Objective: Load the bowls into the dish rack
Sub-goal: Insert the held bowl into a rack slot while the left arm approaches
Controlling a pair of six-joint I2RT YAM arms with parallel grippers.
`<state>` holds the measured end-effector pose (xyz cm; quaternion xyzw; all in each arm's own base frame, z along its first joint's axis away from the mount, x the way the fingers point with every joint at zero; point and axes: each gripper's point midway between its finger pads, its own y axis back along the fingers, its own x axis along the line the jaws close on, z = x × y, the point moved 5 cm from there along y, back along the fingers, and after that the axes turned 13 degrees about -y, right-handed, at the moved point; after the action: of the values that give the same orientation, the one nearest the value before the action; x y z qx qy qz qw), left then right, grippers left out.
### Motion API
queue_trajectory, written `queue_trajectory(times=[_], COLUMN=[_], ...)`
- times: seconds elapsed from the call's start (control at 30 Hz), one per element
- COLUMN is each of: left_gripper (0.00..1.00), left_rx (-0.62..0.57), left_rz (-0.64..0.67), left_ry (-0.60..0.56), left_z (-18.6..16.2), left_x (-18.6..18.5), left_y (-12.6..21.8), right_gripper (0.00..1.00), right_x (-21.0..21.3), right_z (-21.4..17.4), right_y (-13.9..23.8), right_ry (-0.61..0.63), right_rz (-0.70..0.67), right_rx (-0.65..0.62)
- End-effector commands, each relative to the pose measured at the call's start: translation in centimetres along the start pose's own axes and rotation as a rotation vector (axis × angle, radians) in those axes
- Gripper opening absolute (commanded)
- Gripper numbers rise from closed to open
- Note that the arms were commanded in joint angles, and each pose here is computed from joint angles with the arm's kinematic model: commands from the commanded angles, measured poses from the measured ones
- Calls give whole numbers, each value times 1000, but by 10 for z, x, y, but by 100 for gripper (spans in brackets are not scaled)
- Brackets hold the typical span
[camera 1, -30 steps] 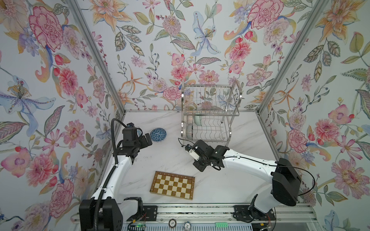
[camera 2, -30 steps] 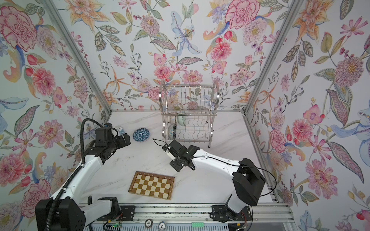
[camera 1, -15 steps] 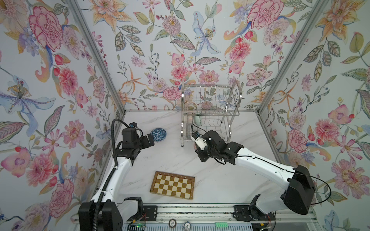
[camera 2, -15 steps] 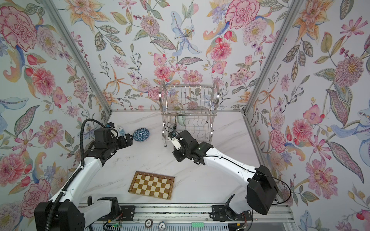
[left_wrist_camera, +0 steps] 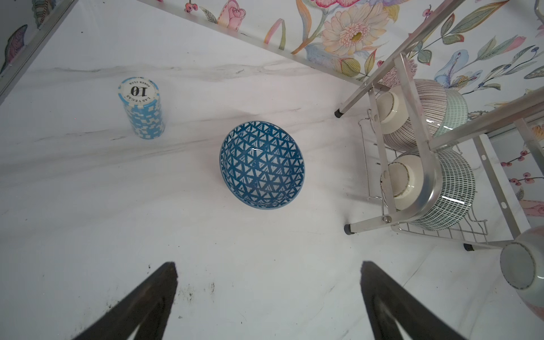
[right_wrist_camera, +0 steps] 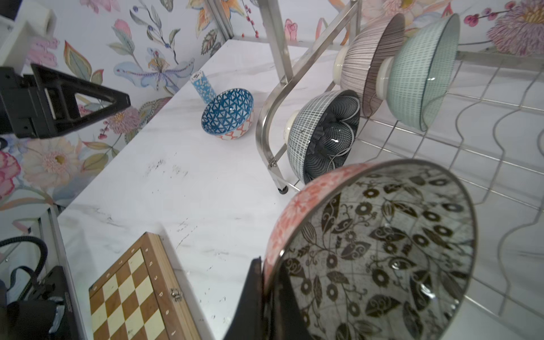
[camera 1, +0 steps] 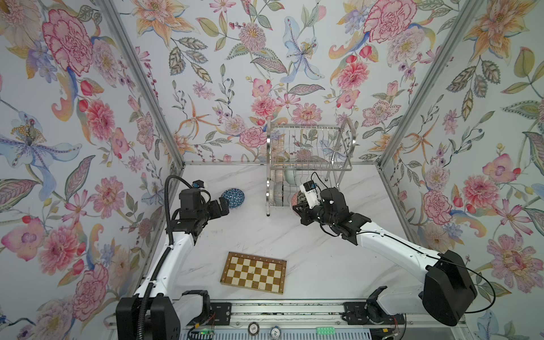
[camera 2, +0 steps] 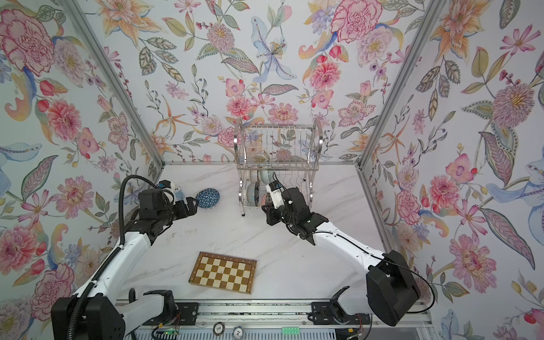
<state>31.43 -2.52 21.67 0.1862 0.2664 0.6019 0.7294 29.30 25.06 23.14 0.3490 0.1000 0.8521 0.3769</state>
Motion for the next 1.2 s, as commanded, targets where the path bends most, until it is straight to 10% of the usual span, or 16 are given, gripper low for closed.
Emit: queue_trajectory(times=[0.0, 1.17], left_gripper=[99, 99], left_rx=[-17, -72], left_rz=[-48, -229], left_ry=[-25, -93], left_z=[0, -1], left_x=[-6, -35], left_y=[0, -1], right_gripper=[0, 0], right_x=[21, -33], right_z=[45, 57], right_y=[16, 9], right_ry=[-64, -467], right_rz=[162, 312], right_rx=[-231, -567])
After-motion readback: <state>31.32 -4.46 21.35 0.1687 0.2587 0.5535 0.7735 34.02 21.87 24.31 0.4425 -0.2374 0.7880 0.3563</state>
